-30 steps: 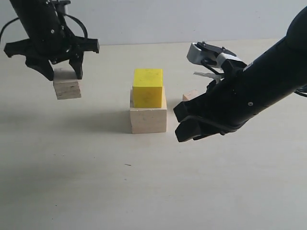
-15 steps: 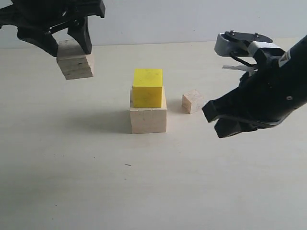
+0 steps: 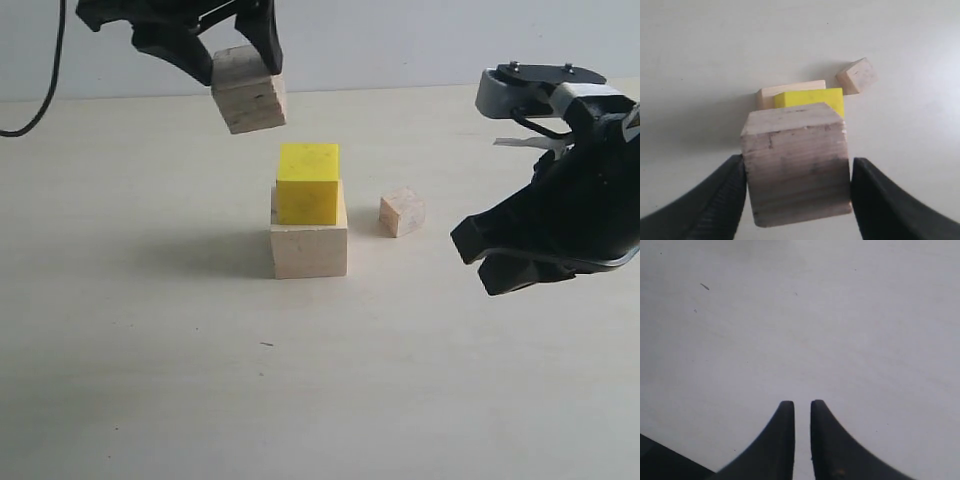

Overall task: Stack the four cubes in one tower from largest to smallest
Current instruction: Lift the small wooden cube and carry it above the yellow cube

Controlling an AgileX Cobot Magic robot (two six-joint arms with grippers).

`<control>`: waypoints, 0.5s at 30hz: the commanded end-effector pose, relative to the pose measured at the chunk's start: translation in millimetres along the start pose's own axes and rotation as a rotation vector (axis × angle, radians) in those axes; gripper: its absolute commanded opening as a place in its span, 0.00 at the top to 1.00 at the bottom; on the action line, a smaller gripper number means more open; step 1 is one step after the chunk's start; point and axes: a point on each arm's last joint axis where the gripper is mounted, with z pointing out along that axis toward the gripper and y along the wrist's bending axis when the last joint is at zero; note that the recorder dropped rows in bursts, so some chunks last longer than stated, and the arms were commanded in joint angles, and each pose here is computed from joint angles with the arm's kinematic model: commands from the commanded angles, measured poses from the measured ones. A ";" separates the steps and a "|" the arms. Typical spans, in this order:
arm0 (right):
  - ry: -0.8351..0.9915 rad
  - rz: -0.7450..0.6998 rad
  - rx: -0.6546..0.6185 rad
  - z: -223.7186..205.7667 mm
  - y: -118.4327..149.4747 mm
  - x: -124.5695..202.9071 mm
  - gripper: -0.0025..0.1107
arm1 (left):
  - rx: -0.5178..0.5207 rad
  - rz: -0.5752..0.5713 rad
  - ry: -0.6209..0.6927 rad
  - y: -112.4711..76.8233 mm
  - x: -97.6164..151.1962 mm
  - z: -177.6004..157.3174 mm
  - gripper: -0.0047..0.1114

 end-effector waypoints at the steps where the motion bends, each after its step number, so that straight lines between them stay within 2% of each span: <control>1: -0.013 -0.012 0.005 -3.3 -0.7 -0.4 0.87 | 0.058 0.001 0.011 -12.2 -10.6 12.1 0.96; 9: -0.023 -0.023 0.006 -3.3 -0.7 -1.3 0.87 | 0.066 0.007 0.038 -18.2 -20.6 37.9 0.96; 15: -0.025 -0.023 0.006 -3.3 -0.7 -1.5 0.87 | 0.065 0.010 0.041 -18.4 -21.6 40.8 0.96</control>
